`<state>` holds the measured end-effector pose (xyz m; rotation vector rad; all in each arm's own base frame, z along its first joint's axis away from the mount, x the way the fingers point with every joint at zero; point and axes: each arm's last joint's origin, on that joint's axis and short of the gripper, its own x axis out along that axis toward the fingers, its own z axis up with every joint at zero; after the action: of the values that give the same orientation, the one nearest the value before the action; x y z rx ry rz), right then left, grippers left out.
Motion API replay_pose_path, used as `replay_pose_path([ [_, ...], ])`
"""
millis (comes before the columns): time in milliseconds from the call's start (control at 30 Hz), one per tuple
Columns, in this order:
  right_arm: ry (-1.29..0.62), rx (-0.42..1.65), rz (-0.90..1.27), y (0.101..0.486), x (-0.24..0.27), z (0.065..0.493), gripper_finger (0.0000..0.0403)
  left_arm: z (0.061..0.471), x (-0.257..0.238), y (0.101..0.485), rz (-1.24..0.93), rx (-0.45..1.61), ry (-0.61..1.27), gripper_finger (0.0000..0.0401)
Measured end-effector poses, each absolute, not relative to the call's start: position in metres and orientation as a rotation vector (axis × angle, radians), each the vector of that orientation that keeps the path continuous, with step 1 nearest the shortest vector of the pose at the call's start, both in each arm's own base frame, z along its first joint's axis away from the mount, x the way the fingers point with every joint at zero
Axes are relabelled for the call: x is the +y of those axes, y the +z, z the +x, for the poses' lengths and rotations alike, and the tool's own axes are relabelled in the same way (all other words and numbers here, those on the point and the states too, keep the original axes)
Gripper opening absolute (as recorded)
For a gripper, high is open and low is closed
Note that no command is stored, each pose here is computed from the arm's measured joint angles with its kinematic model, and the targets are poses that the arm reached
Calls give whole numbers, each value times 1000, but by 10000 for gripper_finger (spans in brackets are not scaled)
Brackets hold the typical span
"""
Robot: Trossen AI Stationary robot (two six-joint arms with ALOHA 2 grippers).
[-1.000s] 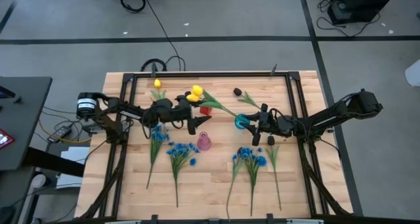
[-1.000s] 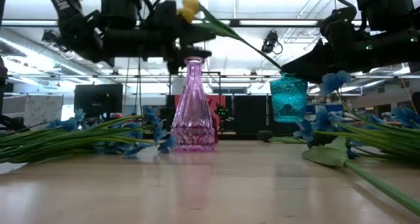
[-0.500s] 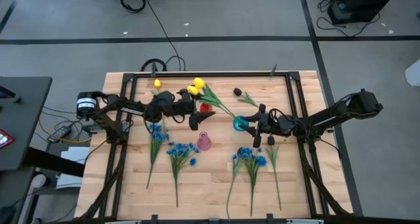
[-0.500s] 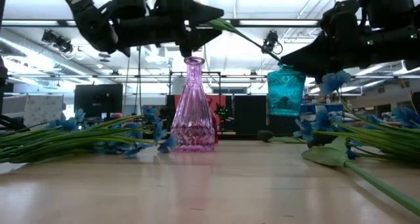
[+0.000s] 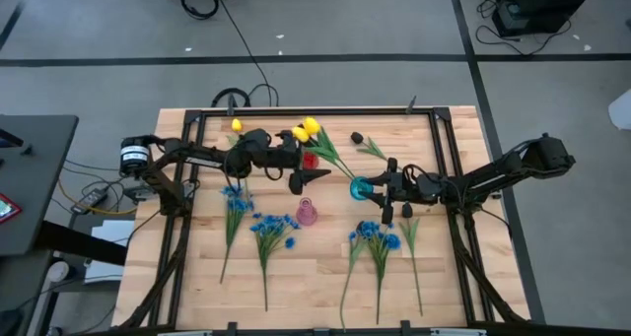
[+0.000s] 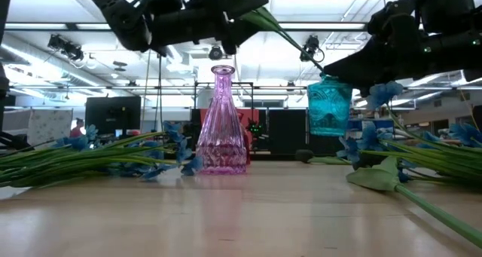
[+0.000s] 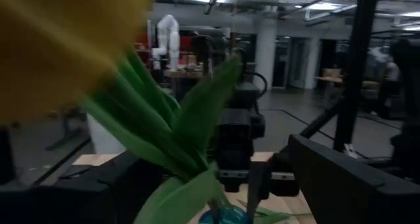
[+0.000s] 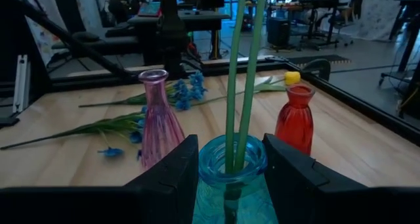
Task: Sort flowers into vase by color
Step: Put the blue vase containing the yellow flowers on the center of the table upright
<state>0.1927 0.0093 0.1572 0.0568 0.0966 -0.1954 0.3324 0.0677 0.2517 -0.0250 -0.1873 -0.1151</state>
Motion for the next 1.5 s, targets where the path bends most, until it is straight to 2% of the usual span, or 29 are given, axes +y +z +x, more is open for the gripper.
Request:
replay_pose_path([
  [167,-186,113,54,156,8,193,156,347,70,249,-25,-178,-158,323],
  [500,-186,117,54,155,8,193,156,358,71,267,14,-225,-247,323],
  [833,-186,121,95,155,0,193,156,375,74,290,40,-140,-268,323],
  [1200,-201,128,120,154,-9,193,156,379,77,291,50,-134,-266,323],
  [1500,-189,168,131,150,-12,201,158,422,85,282,-26,-40,-357,323],
])
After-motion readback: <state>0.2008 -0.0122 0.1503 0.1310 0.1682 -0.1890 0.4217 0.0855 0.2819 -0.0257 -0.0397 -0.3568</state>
